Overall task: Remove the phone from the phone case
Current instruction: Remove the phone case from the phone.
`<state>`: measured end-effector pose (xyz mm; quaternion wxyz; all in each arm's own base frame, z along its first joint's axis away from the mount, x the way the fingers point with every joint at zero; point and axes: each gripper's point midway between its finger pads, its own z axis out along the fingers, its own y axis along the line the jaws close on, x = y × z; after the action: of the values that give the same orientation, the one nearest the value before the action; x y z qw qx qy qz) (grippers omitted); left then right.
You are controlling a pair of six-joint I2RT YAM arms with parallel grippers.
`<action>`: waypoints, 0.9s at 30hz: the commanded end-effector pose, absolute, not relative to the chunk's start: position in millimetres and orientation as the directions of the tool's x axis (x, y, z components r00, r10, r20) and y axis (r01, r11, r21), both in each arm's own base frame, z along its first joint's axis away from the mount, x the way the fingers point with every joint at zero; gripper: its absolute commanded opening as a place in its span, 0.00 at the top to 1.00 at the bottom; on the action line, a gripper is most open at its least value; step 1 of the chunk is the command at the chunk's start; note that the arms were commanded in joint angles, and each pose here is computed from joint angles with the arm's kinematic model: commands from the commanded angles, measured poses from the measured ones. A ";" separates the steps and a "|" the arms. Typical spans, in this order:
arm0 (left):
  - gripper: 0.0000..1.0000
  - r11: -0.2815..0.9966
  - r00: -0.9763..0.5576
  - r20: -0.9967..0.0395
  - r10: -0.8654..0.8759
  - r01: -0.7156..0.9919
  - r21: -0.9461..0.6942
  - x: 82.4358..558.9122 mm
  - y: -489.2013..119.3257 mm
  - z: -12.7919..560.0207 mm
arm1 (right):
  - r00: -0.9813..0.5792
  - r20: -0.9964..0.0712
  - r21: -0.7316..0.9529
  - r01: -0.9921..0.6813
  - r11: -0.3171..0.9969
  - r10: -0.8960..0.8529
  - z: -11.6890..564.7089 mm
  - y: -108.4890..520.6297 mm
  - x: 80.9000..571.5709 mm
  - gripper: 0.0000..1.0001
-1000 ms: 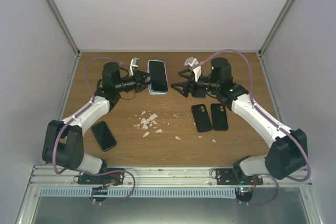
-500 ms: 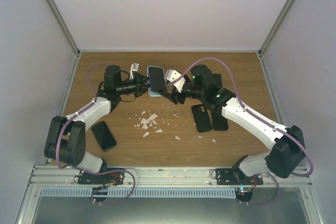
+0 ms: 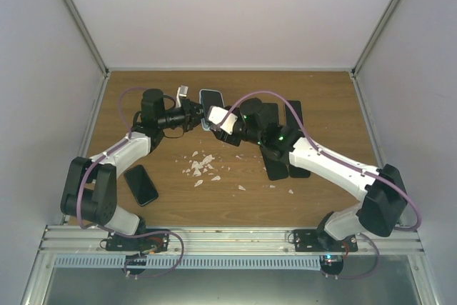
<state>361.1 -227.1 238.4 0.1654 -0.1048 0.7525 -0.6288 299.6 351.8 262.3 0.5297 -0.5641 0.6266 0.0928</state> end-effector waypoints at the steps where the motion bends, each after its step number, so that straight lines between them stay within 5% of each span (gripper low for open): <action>1: 1.00 0.162 -0.917 -0.197 -0.347 0.148 -0.976 360.6 -228.3 254.9 | 0.225 -0.774 -0.526 -0.749 0.402 -0.592 289.4 352.7 312.1 0.44; 14: 1.00 0.154 -0.924 -0.177 -0.339 0.131 -0.979 357.8 -229.2 252.2 | 0.284 -0.646 -0.723 -0.526 0.448 -0.709 282.4 339.1 337.9 0.62; 27: 1.00 0.151 -0.929 -0.172 -0.329 0.128 -0.980 354.0 -232.4 248.4 | 0.340 -0.539 -0.825 -0.397 0.402 -0.771 270.3 336.9 342.2 0.67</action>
<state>369.5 -222.4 231.4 0.1707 -0.1276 0.7517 -0.6241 325.3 348.9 260.3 0.6035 -0.5624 0.5578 -0.0917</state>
